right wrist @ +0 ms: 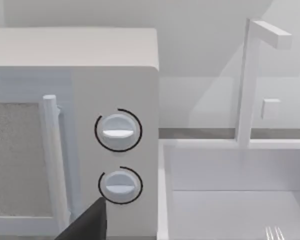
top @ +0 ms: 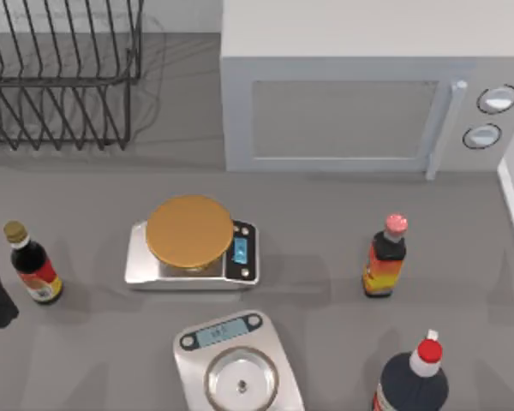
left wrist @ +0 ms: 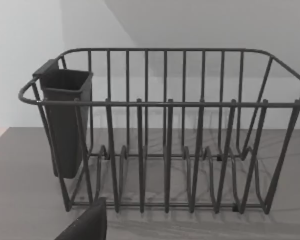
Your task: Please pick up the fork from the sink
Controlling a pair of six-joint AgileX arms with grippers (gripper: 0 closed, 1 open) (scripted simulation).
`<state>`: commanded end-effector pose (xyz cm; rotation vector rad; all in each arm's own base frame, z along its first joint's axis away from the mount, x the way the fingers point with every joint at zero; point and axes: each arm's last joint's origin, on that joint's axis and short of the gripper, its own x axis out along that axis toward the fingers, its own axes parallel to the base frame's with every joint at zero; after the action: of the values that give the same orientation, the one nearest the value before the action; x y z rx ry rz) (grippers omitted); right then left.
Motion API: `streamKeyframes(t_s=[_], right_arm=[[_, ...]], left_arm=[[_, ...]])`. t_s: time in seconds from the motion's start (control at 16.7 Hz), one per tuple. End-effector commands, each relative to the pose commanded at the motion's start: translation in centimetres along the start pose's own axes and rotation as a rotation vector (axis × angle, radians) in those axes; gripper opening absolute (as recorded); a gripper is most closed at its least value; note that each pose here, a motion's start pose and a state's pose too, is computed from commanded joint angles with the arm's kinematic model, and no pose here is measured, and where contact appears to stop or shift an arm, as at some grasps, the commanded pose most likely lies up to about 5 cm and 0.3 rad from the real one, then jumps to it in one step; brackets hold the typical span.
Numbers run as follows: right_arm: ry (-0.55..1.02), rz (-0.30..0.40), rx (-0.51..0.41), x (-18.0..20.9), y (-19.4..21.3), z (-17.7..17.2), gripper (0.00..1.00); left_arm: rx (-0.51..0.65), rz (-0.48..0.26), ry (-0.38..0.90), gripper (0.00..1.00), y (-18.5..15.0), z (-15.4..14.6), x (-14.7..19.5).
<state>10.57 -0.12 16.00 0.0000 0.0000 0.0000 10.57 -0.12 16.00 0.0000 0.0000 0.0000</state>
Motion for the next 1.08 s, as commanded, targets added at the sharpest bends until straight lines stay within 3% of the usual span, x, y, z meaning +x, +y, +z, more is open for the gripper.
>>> streamKeyframes(t_s=[0.54,0.84,1.08], right_arm=[[0.041,-0.009,-0.009,0.0,-0.1,1.2,1.0],[0.241,-0.045,-0.043,1.6,-0.6,6.8,1.0],[0.501,-0.075,-0.07,6.5,-1.5,12.2,1.0]], left_arm=[[0.0,0.0,0.0,1.0,0.0,0.0,0.0],[0.0,0.0,0.0,1.0,0.0,0.0,0.0],[0.0,0.0,0.0,1.0,0.0,0.0,0.0]])
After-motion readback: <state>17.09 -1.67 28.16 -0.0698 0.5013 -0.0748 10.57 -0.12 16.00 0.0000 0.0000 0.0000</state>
